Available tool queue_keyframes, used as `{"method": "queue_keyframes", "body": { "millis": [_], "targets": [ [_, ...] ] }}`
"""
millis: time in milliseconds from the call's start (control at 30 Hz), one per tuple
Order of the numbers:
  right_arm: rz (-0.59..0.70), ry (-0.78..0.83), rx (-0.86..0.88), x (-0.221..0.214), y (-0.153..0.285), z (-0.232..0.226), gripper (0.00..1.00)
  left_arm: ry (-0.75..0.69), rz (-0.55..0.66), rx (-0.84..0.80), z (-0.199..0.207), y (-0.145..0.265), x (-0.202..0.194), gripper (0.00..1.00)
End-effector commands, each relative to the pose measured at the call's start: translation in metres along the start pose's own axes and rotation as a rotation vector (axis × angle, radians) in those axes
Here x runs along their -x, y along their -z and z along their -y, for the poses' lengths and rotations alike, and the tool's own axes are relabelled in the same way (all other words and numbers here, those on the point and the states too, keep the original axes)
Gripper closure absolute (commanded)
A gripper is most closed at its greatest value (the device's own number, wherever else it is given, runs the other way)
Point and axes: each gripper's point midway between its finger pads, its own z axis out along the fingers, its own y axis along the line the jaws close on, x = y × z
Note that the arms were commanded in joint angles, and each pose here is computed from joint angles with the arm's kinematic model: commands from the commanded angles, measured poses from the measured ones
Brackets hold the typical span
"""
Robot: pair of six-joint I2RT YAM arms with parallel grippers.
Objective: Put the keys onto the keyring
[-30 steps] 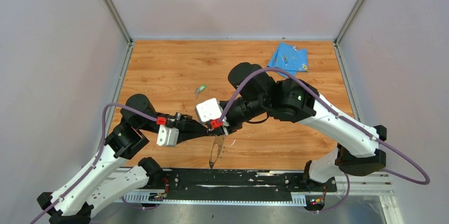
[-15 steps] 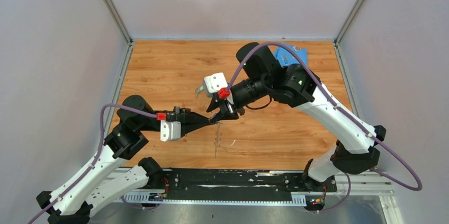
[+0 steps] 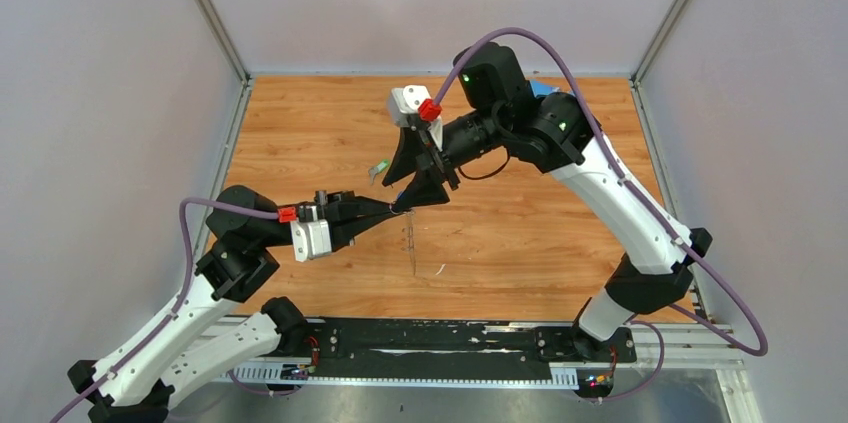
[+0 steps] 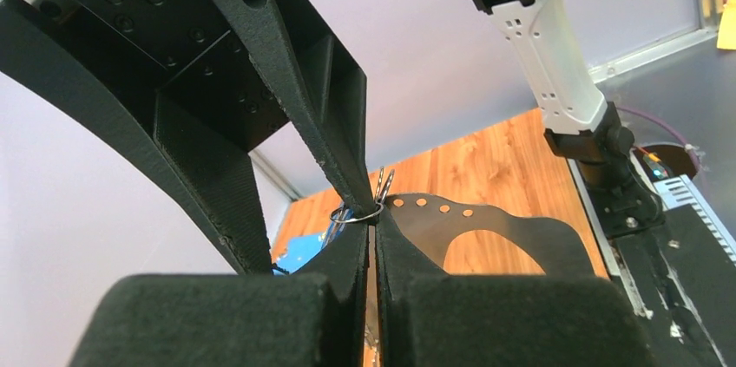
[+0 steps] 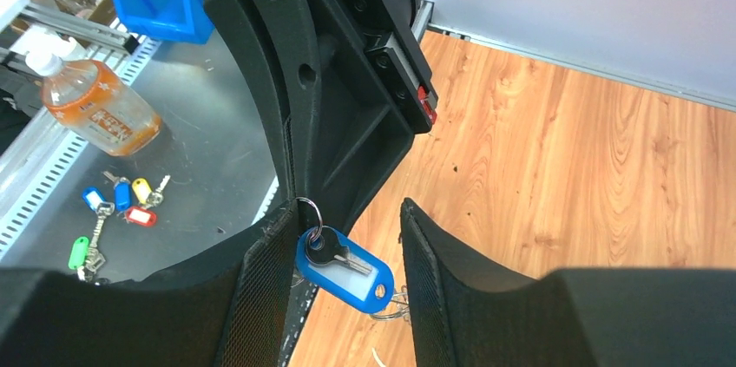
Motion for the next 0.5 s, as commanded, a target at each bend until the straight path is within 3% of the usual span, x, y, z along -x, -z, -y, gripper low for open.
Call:
{"method": "queue_keyframes", "body": {
  "millis": [0, 133, 467],
  "targets": [
    [-0.012, -0.115, -0.004, -0.007, -0.003, 0.012, 0.51, -0.189, 0.173, 0.092, -0.031, -0.006, 0.059, 1.00],
    [0.005, -0.176, -0.013, -0.003, -0.005, 0.019, 0.50, -0.287, 0.209, 0.110, -0.039, -0.010, 0.073, 1.00],
    [0.038, -0.296, 0.016, -0.001, -0.004, 0.025, 0.47, -0.297, 0.254, 0.096, -0.036, -0.013, 0.084, 1.00]
  ]
}}
